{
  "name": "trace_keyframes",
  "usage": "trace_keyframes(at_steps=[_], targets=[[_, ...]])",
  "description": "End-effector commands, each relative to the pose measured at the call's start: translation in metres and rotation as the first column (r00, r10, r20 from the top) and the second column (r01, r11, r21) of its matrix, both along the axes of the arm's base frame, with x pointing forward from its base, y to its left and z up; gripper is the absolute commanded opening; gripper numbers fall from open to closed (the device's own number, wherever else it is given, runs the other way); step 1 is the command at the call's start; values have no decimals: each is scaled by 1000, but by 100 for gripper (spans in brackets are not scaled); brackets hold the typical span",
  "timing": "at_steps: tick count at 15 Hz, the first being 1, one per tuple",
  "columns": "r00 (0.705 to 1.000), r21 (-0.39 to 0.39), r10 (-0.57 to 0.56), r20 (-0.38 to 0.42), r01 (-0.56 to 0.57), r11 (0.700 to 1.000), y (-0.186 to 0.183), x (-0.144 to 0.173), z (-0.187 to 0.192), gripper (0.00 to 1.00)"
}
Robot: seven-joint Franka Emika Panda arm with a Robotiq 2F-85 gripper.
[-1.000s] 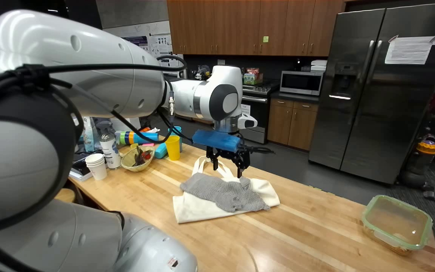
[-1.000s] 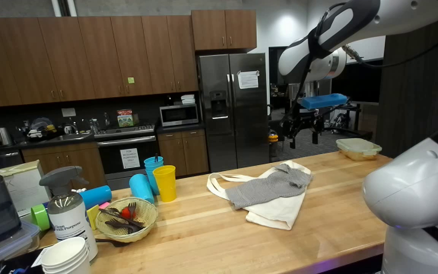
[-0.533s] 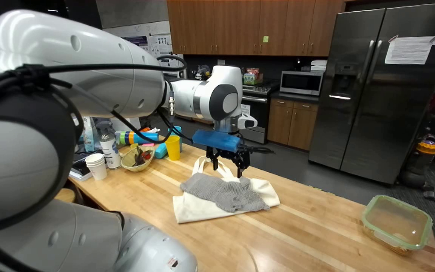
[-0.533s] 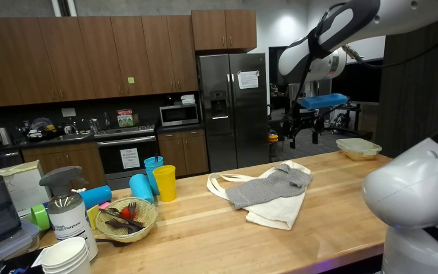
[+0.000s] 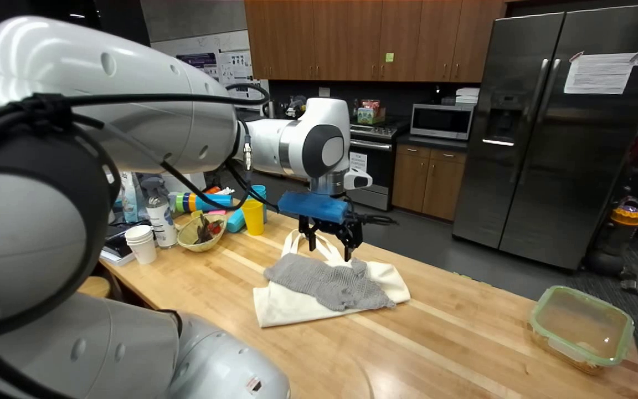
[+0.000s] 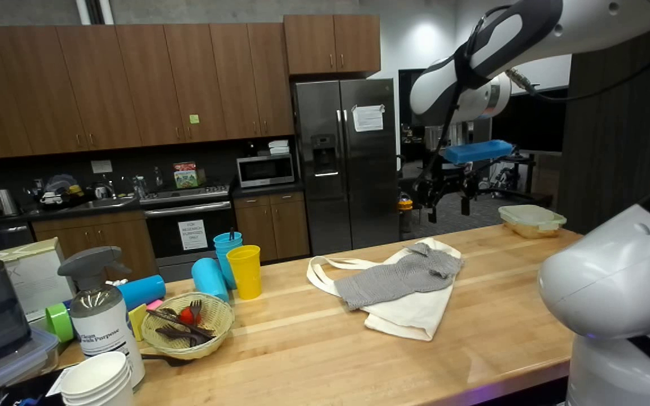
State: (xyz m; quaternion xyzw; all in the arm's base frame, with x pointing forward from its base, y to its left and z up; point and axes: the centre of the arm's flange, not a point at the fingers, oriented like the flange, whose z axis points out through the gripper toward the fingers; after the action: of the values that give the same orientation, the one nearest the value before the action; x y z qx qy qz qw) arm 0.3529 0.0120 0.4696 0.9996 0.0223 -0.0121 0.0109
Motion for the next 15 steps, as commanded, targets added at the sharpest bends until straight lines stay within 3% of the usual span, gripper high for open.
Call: trace_keyframes(at_steps=[1,8,11,15], targets=[[999,-31,33,27,-32,999,40,-24,-9,100],[984,-160,155,88,-140,977,127,-63,-29,100],[981,-206,178,73,-160,965,145,-69,-42,100],[981,-202,185,61,-169,965,145,-68,-41,100]])
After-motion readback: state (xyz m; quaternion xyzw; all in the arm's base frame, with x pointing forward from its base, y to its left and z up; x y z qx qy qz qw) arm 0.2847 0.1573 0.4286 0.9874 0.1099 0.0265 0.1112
